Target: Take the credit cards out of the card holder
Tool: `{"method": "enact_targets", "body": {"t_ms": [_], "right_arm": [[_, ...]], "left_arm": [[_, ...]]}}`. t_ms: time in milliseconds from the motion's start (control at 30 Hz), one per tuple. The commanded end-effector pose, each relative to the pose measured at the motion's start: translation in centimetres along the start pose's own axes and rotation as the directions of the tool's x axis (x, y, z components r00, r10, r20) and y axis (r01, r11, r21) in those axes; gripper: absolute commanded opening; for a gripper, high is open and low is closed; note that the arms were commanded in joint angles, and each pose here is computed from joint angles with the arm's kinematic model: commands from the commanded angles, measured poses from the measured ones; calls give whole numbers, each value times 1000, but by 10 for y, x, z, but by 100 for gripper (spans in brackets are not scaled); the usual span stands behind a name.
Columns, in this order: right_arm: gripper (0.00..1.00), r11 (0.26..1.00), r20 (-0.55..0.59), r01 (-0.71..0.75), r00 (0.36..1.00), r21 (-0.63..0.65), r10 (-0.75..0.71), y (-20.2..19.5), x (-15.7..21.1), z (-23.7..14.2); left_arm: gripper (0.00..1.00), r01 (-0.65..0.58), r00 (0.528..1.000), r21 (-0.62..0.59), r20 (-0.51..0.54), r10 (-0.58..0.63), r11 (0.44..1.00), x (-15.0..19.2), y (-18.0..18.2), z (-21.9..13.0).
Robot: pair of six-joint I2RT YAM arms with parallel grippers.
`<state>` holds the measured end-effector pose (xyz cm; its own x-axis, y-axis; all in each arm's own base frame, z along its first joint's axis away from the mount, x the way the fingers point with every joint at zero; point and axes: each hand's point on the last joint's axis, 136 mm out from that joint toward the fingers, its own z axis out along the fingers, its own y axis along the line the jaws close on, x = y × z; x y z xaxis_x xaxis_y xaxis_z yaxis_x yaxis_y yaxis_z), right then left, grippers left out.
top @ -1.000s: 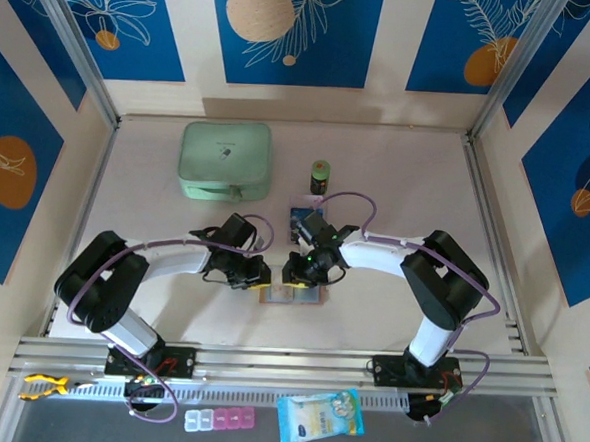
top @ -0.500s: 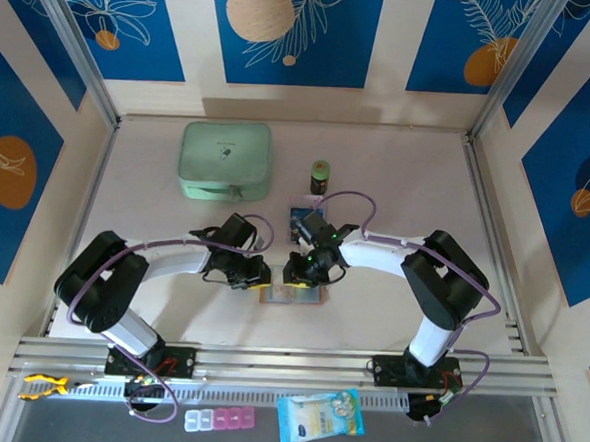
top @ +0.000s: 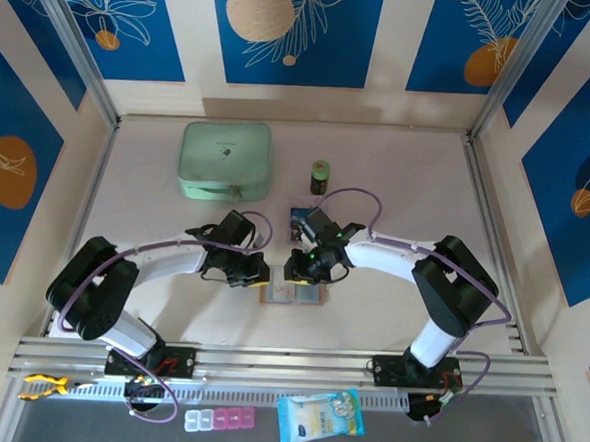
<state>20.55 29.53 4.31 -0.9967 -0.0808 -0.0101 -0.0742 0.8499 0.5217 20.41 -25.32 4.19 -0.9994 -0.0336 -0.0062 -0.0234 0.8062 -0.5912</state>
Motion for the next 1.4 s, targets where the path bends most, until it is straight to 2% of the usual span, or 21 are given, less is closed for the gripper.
{"method": "enact_targets", "body": {"t_ms": [0,467,867,1367], "right_arm": [[26,1000,-5,-17,1000,-21,17,-1,3,-5],[26,999,-7,-42,999,-15,42,-11,5,-5],[27,998,-27,-58,998,-16,57,-17,9,4],[26,986,-51,-92,995,-137,85,-6,8,12]], "left_arm": [[8,-14,1000,27,-14,15,1000,2,-13,1],[1,-7,999,1,-54,7,1000,10,-8,20],[0,20,997,-63,-76,-25,998,17,12,28],[0,22,996,-75,-84,-28,997,19,15,29]]}}
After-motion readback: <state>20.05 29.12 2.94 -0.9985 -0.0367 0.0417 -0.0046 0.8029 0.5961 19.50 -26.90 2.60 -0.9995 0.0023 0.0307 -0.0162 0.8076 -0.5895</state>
